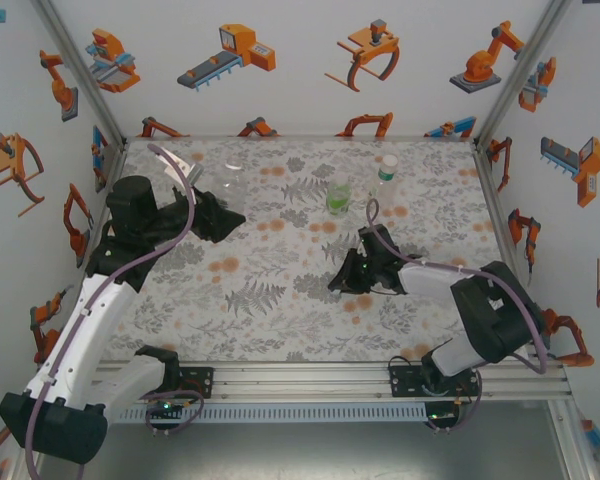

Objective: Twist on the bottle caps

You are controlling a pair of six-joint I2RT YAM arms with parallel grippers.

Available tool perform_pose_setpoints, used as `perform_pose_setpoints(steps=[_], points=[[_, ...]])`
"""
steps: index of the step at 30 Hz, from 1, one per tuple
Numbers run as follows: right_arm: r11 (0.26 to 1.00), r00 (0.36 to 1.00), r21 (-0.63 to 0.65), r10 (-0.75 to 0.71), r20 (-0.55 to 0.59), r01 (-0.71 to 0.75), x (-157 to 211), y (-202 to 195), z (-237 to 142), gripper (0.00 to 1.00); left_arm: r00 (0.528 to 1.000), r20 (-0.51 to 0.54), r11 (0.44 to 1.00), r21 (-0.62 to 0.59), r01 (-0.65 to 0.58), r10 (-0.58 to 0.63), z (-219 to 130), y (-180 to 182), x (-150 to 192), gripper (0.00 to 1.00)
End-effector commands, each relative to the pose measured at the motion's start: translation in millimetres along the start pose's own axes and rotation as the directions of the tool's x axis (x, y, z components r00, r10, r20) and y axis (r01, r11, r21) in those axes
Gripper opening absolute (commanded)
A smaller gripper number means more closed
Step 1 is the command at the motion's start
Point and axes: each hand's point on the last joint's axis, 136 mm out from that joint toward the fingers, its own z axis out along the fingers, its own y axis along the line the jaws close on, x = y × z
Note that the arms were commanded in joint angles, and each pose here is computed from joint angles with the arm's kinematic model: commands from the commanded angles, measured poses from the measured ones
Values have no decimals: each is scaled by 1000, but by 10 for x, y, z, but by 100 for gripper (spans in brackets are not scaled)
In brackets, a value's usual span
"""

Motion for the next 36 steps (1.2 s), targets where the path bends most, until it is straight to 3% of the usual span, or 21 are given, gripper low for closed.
perform_pose_setpoints(steps=[1, 8, 20, 28, 36], points=[[997, 1000, 78, 20, -7, -19, 15, -120, -3, 22, 998, 38, 999, 1, -52, 52, -99, -87, -171, 9], [966, 998, 258, 43, -48, -29, 182, -466, -151, 33, 998, 37, 999, 1, -48, 48, -73, -69, -173, 9], [935, 991, 344, -43, -124, 84, 144, -423, -163, 41, 998, 38, 999, 5, -46, 45, -33, -53, -191, 9], [811, 949, 502, -203, -240, 300, 114, -349, -105, 44, 999, 27, 999, 6, -39, 39, -31, -51, -168, 9], [734, 911, 544, -286, -296, 407, 118, -211, -16, 43, 999, 12, 999, 1, -47, 47, -55, -53, -129, 9]])
